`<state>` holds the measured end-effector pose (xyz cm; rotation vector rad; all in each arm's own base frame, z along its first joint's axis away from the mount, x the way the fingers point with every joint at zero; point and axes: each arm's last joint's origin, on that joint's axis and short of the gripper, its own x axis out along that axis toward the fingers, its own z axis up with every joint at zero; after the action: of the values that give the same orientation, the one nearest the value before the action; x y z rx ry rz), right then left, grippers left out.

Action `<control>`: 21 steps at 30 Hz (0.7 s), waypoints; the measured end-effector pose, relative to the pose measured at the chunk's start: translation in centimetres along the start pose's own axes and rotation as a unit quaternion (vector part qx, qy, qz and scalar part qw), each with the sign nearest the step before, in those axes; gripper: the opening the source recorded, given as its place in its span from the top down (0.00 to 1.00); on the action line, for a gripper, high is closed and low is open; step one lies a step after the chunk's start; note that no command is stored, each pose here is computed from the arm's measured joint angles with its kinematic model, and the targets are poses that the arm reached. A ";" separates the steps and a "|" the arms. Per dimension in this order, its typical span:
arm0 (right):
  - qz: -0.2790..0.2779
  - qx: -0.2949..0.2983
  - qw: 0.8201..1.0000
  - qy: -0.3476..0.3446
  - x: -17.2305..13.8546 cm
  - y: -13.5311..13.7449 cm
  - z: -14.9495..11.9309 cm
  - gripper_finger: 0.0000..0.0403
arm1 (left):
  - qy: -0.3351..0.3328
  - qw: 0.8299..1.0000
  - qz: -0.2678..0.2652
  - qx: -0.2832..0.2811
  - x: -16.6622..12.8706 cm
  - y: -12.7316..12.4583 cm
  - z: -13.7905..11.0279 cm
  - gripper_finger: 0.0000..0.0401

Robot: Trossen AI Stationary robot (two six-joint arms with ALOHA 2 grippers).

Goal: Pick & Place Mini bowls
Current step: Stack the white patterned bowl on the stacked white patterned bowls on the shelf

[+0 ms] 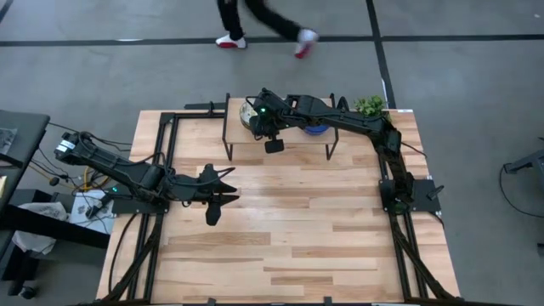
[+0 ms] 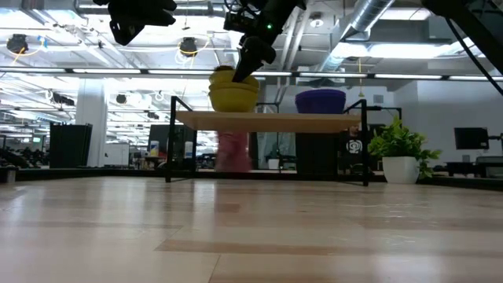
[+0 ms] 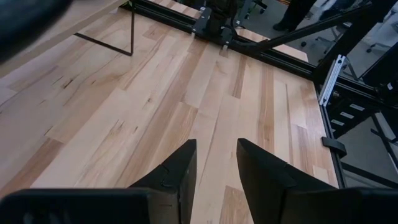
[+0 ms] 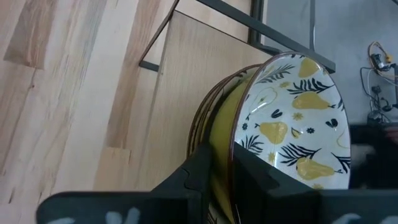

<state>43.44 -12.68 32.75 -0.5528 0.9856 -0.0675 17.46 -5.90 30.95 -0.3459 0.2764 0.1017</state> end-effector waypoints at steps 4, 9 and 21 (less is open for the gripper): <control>-0.013 0.011 1.000 0.008 0.0 -0.1 0.0 0.87 | 0.000 1.000 0.000 0.000 0.0 0.0 0.0 0.72; -0.015 0.013 1.000 0.009 0.0 -0.1 0.0 0.81 | 0.000 1.000 0.000 0.000 0.0 0.0 0.0 0.72; -0.024 0.001 1.000 0.006 -0.1 0.3 0.5 0.72 | 0.002 1.000 -0.003 0.000 0.0 0.0 0.0 0.72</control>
<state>43.73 -12.19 32.88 -0.5744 0.9827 -0.1157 17.45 -5.93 30.94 -0.3478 0.2787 0.0950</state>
